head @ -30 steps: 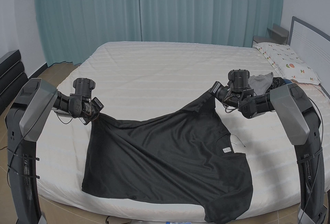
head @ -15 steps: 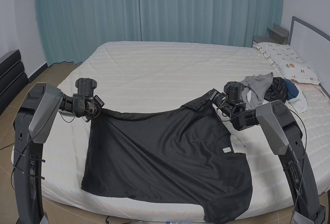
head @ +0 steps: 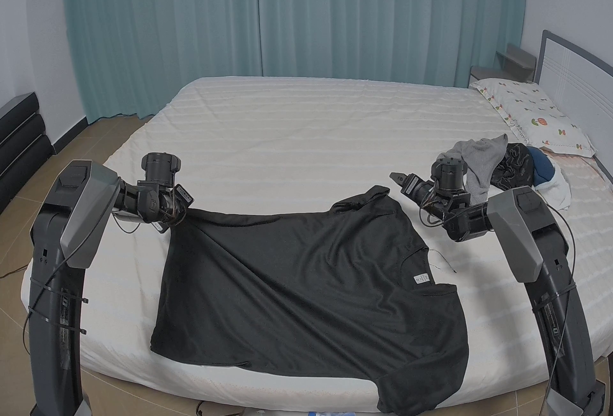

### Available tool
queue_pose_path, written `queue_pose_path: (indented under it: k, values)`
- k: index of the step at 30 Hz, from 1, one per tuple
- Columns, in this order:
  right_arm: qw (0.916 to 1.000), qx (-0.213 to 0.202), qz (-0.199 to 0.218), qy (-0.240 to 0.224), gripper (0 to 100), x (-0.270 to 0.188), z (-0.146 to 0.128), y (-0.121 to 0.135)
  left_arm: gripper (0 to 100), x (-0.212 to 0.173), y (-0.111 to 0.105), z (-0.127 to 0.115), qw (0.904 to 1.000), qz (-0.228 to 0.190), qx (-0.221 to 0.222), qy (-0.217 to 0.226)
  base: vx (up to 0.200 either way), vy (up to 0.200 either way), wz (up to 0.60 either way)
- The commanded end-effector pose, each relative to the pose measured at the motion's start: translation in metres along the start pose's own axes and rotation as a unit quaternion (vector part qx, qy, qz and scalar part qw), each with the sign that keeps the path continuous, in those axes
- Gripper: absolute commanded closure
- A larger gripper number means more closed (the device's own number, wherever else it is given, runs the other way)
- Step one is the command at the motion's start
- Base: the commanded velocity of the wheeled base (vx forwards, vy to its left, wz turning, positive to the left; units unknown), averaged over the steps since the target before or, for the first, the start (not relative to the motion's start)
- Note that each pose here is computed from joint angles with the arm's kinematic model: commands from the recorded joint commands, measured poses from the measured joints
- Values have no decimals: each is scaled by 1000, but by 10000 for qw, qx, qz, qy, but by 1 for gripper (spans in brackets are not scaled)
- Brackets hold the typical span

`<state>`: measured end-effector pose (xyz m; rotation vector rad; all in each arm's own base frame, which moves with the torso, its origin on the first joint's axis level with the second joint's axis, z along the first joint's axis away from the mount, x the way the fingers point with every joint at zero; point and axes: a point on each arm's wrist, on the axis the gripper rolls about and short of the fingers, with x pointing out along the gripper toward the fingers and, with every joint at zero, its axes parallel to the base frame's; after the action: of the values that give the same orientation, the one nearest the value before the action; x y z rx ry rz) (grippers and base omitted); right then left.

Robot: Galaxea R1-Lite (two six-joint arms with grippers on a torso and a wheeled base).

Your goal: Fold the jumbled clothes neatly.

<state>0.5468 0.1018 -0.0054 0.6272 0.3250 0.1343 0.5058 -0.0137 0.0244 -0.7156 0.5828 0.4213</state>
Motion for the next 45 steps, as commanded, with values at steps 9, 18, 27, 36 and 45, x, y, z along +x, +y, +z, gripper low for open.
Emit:
queue_pose_path:
  k: [9,18,27,36,45]
  values:
    - [9956,11,127,925,0,-20,-17,-9,100,-2,2,2,10000,64,-2,39,0,0,0]
    - [9937,-169,114,1100,100,-18,-34,-15,100,-3,2,2,9999,114,11,85,0,0,0]
    - [9986,-163,339,359,100,-15,-9,-15,100,-5,0,4,9998,141,26,111,0,0,0]
    - [9991,-151,182,-366,100,-17,24,-26,100,-7,-13,16,9998,-82,-35,-149,0,0,0]
    - [9985,-159,92,-516,100,-14,28,-30,100,8,-15,9,9998,-128,-11,-161,0,0,0]
